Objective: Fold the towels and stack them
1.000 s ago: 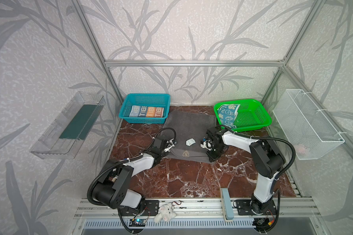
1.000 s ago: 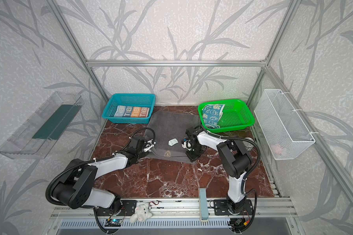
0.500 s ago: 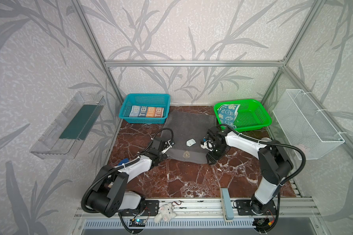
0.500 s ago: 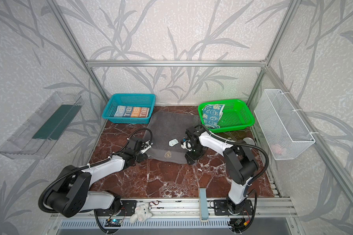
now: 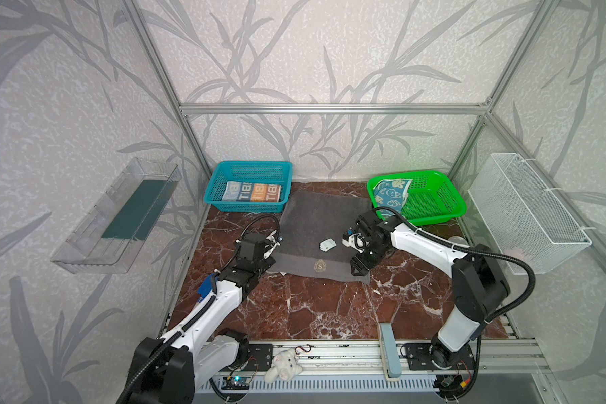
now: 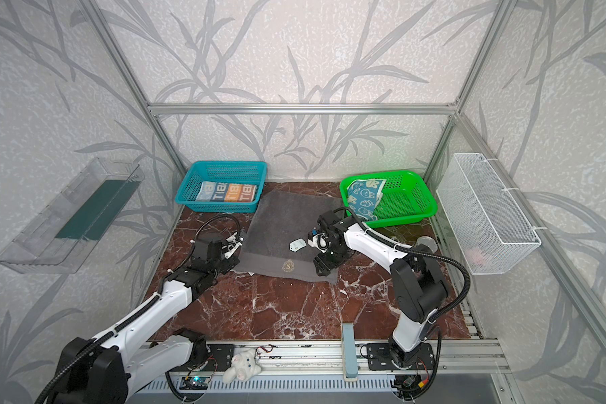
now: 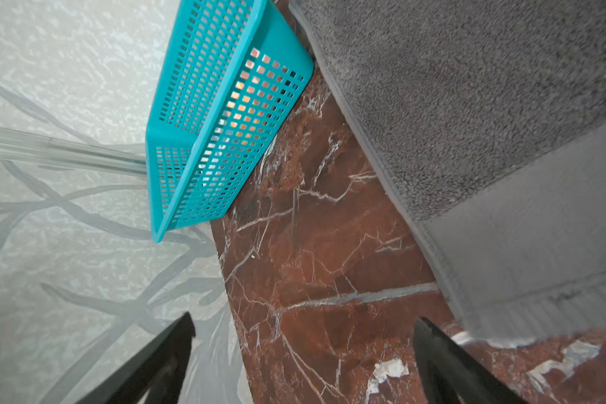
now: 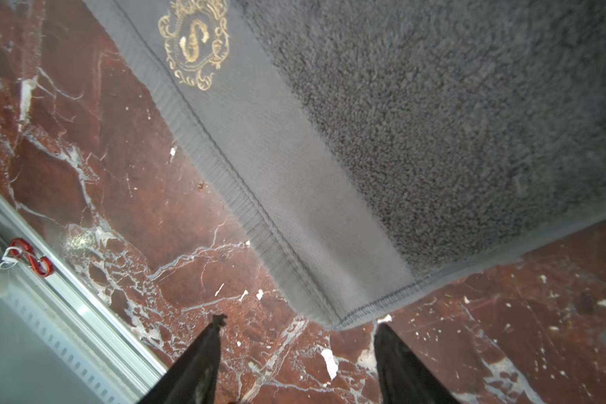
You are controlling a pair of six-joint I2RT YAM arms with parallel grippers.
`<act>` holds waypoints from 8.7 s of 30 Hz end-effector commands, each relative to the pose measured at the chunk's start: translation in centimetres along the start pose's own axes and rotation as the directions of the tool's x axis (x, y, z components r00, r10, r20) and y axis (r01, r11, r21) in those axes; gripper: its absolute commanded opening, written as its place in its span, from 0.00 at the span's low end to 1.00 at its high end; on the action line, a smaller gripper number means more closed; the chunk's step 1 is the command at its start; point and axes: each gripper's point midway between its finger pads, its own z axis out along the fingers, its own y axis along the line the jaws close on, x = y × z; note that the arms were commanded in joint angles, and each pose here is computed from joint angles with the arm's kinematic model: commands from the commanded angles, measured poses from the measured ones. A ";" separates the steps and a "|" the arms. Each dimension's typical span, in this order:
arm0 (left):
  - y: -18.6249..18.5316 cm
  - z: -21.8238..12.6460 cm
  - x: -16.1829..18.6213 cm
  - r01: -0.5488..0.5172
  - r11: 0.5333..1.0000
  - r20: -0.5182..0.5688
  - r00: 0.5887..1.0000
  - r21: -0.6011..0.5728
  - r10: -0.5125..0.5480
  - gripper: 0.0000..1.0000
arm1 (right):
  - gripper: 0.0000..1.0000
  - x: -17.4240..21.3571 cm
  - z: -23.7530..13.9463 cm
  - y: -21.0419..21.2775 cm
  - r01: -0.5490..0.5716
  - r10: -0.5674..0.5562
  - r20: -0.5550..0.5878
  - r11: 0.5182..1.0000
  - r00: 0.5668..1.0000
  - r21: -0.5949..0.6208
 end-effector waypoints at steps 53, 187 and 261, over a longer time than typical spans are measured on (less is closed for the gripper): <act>-14.8 4.5 -2.7 0.786 0.564 -0.569 0.593 0.254 -0.569 0.00 | 0.07 2.4 5.1 -3.1 -0.126 0.136 -0.111 0.987 0.984 0.098; 0.5 13.4 -14.3 0.902 0.310 -0.265 0.391 0.299 -0.882 0.60 | 0.00 0.1 6.0 -7.9 0.008 0.023 -0.163 0.983 0.986 0.183; -3.5 2.1 -8.1 0.852 0.469 -0.453 0.522 0.232 -0.723 0.37 | 0.41 -7.5 -2.0 -4.1 -0.074 0.065 0.259 0.997 0.964 0.024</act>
